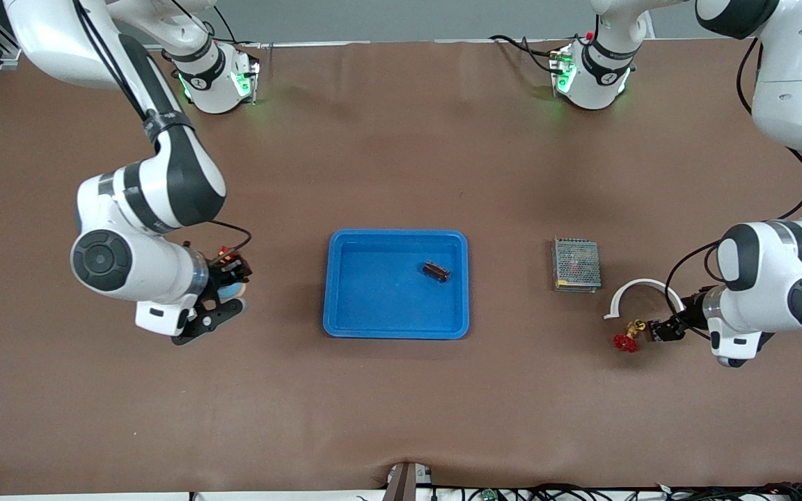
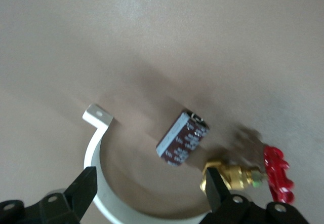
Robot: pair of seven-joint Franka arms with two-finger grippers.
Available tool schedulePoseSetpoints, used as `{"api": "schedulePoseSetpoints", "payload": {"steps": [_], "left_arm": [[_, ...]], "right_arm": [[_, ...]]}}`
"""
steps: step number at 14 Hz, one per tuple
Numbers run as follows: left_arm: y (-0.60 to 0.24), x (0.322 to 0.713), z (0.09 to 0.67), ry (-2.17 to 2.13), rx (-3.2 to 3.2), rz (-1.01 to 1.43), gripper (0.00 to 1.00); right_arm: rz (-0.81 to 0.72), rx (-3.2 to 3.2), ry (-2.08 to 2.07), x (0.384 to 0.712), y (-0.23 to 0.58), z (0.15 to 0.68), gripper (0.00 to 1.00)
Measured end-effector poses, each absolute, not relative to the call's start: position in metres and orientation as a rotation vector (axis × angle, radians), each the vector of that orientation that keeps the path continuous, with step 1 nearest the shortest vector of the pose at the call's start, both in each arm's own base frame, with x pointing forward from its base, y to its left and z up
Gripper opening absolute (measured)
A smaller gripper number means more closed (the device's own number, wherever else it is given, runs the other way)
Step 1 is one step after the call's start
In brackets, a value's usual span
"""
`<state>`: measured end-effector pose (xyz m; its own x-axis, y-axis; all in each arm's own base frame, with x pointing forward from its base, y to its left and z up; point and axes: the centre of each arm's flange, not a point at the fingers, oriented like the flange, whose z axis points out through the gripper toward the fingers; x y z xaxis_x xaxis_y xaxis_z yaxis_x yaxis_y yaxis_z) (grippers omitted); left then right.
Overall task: Place electrolytic capacitor and blue bell in tray
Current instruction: 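Reach the left gripper to the capacitor while the right gripper carries the bell, then grasp the capacitor with the left gripper while the right gripper lowers the bell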
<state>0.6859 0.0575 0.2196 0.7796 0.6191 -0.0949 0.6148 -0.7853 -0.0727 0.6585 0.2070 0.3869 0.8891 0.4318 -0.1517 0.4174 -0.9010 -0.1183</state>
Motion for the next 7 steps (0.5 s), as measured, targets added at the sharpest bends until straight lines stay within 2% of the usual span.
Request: {"api": "schedulePoseSetpoints", "payload": {"steps": [7], "left_arm": [[0.050, 0.689, 0.201, -0.983, -2.947, 0.125, 0.83]], "right_arm": [[0.279, -3.050, -0.372, 0.608, 0.324, 0.359, 0.67]]}}
